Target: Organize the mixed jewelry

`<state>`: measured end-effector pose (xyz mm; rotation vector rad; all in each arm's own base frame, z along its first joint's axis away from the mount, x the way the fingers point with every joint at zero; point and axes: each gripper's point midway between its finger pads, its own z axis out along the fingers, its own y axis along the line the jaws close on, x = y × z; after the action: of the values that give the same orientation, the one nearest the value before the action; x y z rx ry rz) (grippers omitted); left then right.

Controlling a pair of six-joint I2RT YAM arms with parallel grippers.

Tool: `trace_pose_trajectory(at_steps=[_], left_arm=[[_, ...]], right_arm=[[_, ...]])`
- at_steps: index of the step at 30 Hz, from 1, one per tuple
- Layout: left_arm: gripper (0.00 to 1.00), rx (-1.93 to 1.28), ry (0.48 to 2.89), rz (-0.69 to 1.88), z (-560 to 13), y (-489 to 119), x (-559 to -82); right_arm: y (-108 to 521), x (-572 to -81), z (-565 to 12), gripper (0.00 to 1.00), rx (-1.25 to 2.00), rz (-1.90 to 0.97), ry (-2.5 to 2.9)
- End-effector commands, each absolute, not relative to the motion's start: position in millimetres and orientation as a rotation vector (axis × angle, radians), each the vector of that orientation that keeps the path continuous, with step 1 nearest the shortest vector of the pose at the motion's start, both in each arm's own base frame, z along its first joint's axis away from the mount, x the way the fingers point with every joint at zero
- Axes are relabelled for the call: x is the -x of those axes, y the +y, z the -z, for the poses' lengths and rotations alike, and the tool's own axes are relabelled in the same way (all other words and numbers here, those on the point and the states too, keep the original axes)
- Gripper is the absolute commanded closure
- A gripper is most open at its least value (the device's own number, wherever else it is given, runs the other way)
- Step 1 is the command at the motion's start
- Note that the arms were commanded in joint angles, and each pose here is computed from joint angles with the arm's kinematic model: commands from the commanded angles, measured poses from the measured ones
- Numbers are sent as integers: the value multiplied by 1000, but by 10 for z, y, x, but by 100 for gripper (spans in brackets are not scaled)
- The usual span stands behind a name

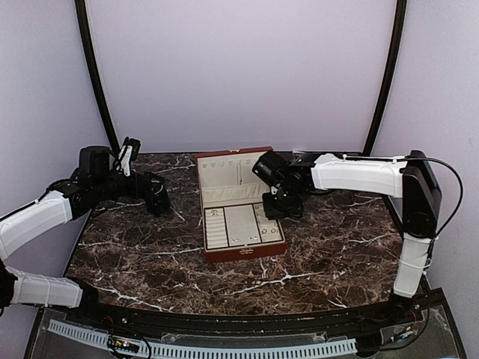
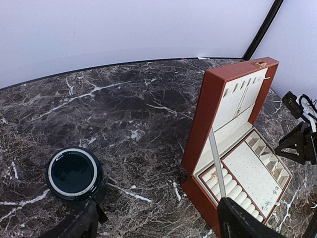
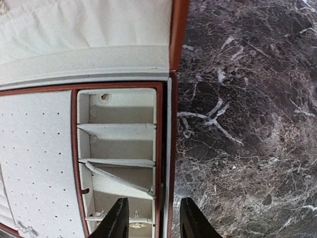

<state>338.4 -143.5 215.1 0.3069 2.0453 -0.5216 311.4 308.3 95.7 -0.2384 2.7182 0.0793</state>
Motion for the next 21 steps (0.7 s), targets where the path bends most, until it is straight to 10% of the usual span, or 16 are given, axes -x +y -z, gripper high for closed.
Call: trace_pose_trajectory(at_steps=[1, 12, 21], left_arm=[[13, -288, 2029, 536, -2178, -1429, -3382], [12, -198, 1940, 884, -2740, -1799, -3540], [12, -272, 1948, 1164, -2981, -2275, -3889]], right_arm=[[2984, -3214, -1406, 58, 222, -105, 2595], [2856, -3413, -2273, 8, 340, -409, 2357], [2959, -3837, -2796, 3, 437, -706, 2201]])
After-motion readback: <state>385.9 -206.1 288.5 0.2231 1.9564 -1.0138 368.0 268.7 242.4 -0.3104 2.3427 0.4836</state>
